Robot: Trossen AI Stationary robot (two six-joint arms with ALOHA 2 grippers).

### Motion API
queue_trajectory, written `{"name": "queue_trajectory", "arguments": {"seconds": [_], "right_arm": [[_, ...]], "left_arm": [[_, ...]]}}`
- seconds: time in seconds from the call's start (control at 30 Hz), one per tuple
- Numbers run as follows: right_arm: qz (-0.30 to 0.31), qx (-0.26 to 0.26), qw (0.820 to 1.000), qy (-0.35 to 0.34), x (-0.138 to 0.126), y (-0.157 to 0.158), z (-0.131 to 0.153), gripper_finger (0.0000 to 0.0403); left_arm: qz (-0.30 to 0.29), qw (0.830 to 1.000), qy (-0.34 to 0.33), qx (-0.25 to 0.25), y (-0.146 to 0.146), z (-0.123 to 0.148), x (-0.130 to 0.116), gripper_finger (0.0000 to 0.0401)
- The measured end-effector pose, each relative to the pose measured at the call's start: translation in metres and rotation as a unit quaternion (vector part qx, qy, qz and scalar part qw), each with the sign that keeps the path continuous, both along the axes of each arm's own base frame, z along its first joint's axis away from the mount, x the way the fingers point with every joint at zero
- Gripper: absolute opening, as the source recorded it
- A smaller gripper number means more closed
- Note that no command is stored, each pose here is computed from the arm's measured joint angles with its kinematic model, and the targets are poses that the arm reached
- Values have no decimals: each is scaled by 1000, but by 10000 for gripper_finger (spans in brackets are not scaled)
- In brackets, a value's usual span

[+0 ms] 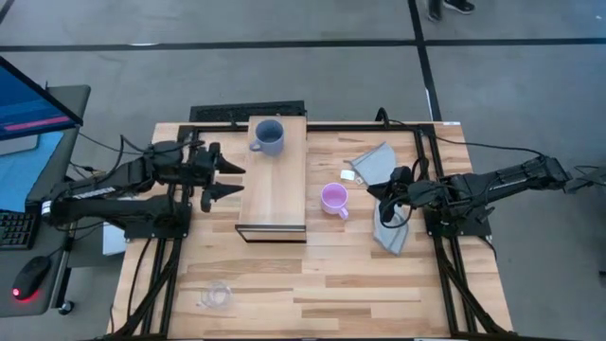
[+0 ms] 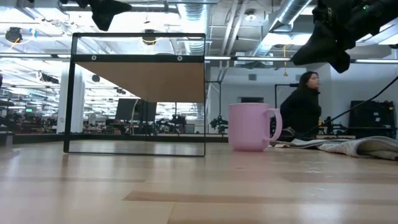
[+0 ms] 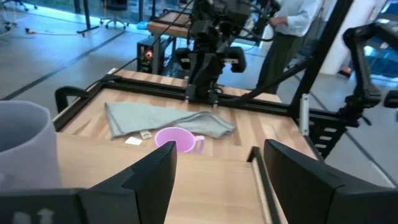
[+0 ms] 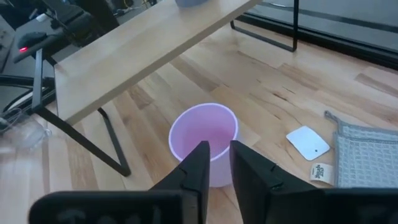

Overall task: Stack small to large cups/mugs on shelf
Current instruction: Put the pink mug on the shelf

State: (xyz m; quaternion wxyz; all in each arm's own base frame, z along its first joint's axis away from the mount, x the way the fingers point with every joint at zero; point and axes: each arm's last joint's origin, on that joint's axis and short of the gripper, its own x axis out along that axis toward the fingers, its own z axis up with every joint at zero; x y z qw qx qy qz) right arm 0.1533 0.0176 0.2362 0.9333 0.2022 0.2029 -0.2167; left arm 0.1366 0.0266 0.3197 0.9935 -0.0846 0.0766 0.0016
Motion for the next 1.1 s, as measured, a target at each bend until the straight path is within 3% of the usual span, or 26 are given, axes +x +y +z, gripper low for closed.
{"name": "queue_trajectory", "arguments": {"seconds": [0.23, 0.43, 0.8, 1.1], "right_arm": [[-14, 23, 1000, -7, 0, -1, 0, 114], [-20, 24, 999, -7, 0, -4, 0, 149], [-13, 16, 1000, -15, 2, -3, 2, 258], [-5, -11, 1000, -4, 2, -4, 2, 265]], "left_arm": [[-1, 999, -32, -14, -9, -5, -19, 234], [19, 999, -29, -16, -11, -27, -20, 234], [-3, 999, -38, -16, -13, -49, -15, 234], [-4, 999, -41, -19, -13, -51, -17, 234]]}}
